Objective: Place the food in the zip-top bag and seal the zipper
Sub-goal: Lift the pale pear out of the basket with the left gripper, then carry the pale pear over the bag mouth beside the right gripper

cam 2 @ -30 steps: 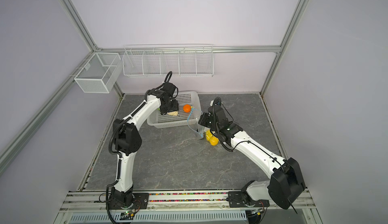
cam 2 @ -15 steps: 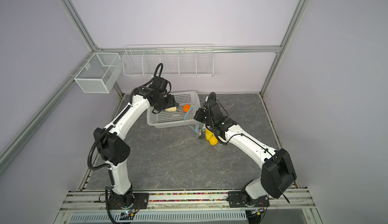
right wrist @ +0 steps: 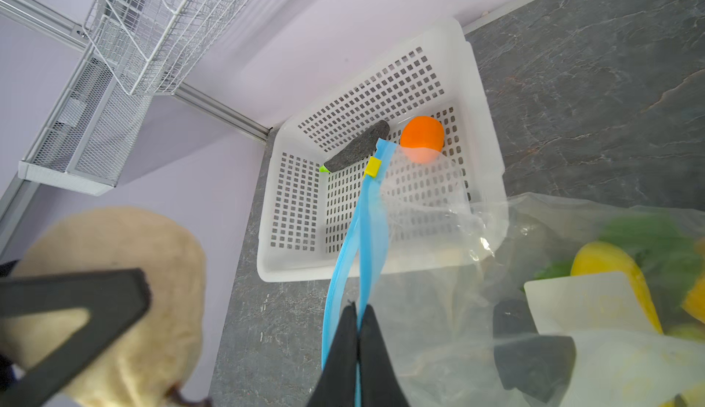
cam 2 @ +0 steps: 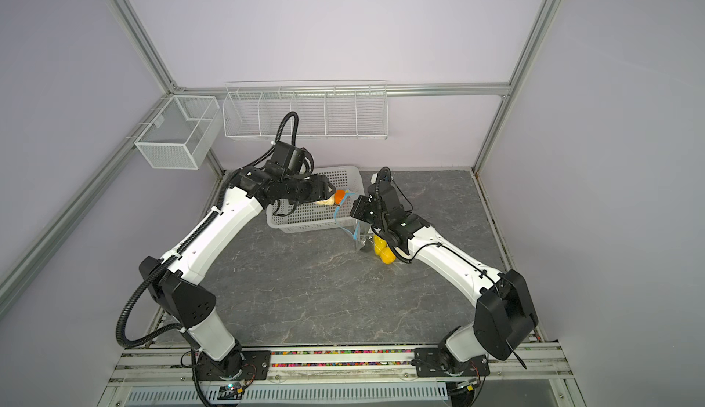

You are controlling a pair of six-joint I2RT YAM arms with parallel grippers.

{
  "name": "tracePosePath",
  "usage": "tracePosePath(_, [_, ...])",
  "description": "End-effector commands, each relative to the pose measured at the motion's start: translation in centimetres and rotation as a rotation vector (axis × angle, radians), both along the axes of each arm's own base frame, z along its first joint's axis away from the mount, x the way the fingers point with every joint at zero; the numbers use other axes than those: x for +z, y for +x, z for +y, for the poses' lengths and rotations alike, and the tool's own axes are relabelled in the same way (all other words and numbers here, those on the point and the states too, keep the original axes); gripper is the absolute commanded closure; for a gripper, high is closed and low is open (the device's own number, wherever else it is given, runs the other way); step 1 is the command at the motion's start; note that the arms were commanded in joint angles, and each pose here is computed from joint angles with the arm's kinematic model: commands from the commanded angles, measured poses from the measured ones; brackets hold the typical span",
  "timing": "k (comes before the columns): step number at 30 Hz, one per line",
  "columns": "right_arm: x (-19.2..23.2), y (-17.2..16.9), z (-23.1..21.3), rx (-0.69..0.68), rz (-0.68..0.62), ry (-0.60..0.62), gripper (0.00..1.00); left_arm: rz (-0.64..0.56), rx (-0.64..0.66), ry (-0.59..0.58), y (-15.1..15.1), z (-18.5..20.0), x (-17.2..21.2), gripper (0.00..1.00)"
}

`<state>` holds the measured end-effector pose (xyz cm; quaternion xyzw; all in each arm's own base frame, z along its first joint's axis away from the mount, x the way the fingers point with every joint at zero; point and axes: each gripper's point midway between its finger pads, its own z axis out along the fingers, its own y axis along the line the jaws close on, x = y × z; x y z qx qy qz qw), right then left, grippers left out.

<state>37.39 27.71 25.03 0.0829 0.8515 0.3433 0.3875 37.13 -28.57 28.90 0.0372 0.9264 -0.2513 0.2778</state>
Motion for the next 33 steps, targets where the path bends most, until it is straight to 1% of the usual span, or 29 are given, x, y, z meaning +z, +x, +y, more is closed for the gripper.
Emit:
tracePosePath(1, [2.0, 0.0, 0.4, 0.006, -0.045, 0.03, 0.94, 0.022, -0.025, 0.006, 0.1, -1.2, -1.6, 0.4])
tracePosePath(7, [2.5, -0.3, 0.4, 0.006, -0.054, 0.031, 0.94, 0.027, -0.057, -0.015, -0.1, -2.8, -2.2, 0.4])
tracePosePath(15, [3.4, -0.6, 0.3, 0.005, -0.07, 0.042, 0.94, 0.058, -0.071, -0.008, -0.6, -3.6, -4.2, 0.42])
tracePosePath(24, [4.0, -0.9, 0.4, 0.01, -0.079, 0.054, 0.94, 0.099, -0.116, -0.021, -1.5, -6.1, -5.8, 0.44])
tracePosePath(29, [4.3, -0.9, 0.4, 0.008, -0.086, 0.057, 0.94, 0.116, -0.124, -0.027, -1.8, -6.5, -6.4, 0.44])
tracePosePath(33, [4.4, -0.9, 0.3, 0.004, -0.088, 0.058, 0.94, 0.129, -0.109, 0.006, -1.7, -6.1, -7.4, 0.44])
